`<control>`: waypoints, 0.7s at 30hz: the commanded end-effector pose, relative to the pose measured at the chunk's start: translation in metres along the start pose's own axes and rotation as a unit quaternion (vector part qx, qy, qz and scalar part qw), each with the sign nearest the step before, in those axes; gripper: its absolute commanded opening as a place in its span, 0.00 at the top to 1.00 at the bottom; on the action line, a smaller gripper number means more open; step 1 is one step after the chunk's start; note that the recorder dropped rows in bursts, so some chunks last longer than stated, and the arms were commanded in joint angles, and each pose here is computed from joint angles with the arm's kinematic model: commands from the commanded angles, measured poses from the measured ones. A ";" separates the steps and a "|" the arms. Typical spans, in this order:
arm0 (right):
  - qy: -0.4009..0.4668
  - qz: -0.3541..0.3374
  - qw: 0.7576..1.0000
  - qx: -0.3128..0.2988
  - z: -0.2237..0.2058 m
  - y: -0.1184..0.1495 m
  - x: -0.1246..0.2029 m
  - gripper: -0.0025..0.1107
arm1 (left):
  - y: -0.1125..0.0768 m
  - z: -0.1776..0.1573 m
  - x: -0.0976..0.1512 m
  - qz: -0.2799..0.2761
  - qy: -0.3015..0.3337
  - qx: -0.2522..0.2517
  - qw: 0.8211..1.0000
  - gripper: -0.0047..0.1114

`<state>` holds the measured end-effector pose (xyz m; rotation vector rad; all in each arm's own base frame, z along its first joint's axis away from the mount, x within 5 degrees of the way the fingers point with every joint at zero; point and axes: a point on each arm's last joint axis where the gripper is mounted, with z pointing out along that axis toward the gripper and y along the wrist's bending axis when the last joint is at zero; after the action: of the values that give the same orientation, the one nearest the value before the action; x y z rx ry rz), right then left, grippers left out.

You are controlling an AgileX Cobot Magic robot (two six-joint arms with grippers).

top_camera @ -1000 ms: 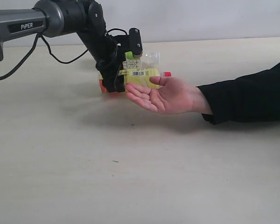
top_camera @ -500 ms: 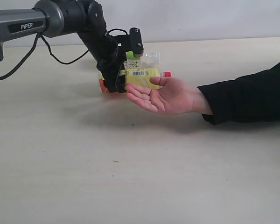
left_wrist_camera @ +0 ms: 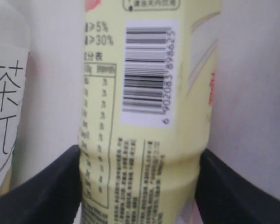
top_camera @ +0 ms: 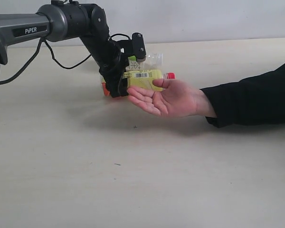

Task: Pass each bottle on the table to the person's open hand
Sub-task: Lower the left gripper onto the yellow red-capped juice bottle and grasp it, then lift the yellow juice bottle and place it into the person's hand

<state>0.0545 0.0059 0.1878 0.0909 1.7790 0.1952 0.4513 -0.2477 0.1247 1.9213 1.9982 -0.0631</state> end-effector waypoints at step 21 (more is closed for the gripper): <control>-0.005 -0.003 1.000 0.000 0.000 0.000 0.000 0.98 | 0.001 -0.077 -0.019 -0.037 -0.023 -0.008 0.999 0.96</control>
<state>0.0545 0.0059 0.1878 0.0909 1.7790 0.1952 0.4387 -0.2424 0.1873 1.8587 2.0283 -0.0854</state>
